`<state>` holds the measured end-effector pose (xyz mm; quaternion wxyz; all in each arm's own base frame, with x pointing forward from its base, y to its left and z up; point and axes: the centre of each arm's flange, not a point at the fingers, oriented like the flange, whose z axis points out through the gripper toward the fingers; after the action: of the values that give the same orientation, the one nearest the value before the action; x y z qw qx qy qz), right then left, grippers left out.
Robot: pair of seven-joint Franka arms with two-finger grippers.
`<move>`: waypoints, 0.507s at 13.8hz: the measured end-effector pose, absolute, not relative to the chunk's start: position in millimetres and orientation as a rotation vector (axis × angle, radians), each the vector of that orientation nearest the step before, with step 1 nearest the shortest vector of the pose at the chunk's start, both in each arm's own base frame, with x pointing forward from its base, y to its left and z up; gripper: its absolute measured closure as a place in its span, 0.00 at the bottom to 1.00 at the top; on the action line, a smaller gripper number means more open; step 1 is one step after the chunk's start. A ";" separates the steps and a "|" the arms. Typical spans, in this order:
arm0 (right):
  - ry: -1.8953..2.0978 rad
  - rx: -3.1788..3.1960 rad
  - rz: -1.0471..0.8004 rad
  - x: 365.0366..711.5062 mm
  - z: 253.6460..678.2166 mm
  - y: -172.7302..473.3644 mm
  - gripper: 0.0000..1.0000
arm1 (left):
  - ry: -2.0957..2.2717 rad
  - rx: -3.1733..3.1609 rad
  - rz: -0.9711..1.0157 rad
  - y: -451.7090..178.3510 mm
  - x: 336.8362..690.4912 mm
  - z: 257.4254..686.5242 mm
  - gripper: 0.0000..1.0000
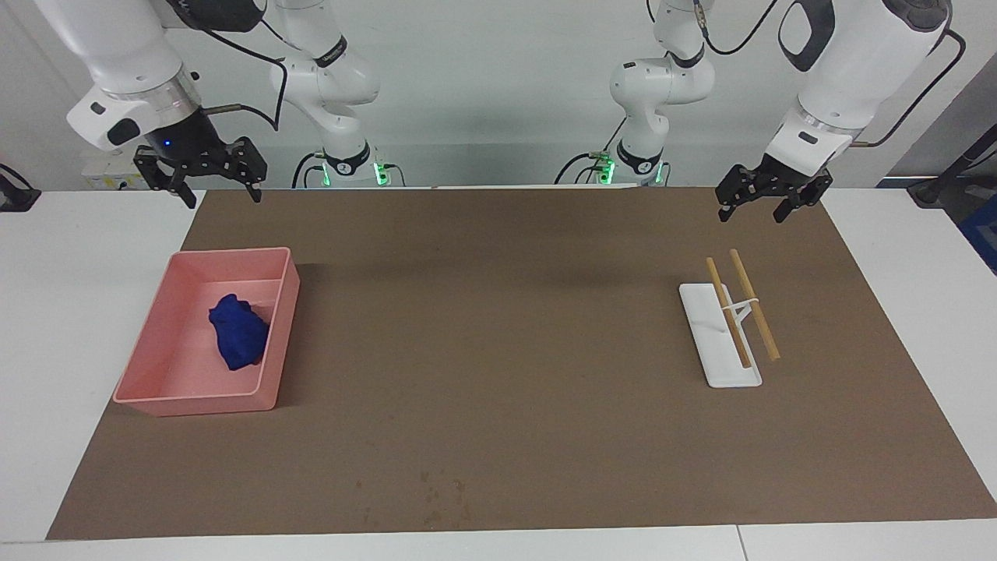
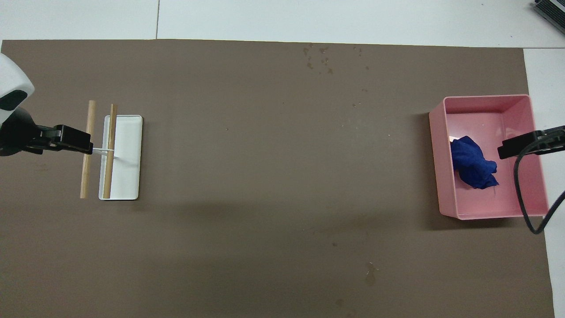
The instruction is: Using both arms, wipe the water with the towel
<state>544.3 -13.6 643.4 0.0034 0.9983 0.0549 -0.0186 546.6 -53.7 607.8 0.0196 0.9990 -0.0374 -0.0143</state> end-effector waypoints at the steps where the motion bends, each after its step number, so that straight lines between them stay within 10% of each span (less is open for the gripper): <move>1: 0.170 3.130 -0.058 544.3 643.4 -14.5 0.00 | -0.116 3.100 -0.044 -53.7 546.6 607.8 0.00; 7: 0.163 3.130 -0.058 544.2 643.4 -16.8 0.00 | -0.116 3.100 -0.044 -53.7 546.6 607.8 0.00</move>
<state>544.2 -16.8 643.4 0.0033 0.9985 0.0520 -0.0186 546.6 -53.7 607.8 0.0196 0.9990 -0.0374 -0.0143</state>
